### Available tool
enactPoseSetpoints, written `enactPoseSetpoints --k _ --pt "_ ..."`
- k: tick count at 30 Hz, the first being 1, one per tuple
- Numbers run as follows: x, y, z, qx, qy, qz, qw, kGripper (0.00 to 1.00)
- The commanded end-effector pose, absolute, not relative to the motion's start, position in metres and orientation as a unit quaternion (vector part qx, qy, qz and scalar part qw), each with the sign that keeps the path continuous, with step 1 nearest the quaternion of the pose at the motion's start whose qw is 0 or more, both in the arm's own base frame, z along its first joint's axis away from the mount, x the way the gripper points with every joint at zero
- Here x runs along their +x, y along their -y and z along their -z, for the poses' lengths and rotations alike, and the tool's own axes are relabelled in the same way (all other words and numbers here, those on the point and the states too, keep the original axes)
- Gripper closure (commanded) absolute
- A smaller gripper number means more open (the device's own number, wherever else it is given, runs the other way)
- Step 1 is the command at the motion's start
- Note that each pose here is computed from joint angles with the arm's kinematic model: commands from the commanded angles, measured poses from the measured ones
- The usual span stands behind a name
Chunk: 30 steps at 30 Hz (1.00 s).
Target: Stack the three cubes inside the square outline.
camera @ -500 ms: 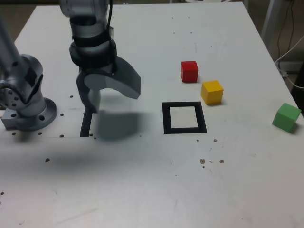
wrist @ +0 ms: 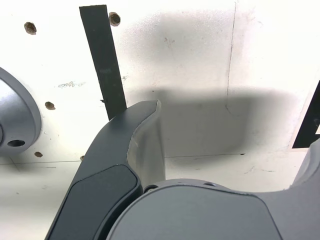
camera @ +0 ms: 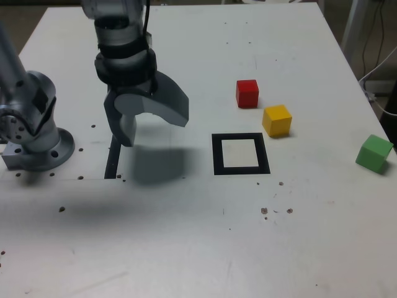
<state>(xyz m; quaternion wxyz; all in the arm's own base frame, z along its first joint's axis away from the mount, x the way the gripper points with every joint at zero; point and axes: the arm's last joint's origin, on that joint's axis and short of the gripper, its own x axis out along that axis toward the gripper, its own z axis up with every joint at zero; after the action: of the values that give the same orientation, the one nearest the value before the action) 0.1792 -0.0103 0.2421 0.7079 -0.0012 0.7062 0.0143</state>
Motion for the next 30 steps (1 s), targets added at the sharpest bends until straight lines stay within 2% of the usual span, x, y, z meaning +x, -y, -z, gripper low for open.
enactPoseSetpoints --k 1,17,23,30 --pt "0.18 0.009 -0.247 0.002 -0.706 -0.022 0.708 0.0" --pt "0.207 -0.005 -0.271 0.029 -0.737 -0.072 0.671 0.0" --pt "0.234 -0.012 -0.28 0.04 -0.754 -0.078 0.651 0.01" --pt "0.266 -0.028 -0.281 0.042 -0.767 -0.088 0.634 0.01"
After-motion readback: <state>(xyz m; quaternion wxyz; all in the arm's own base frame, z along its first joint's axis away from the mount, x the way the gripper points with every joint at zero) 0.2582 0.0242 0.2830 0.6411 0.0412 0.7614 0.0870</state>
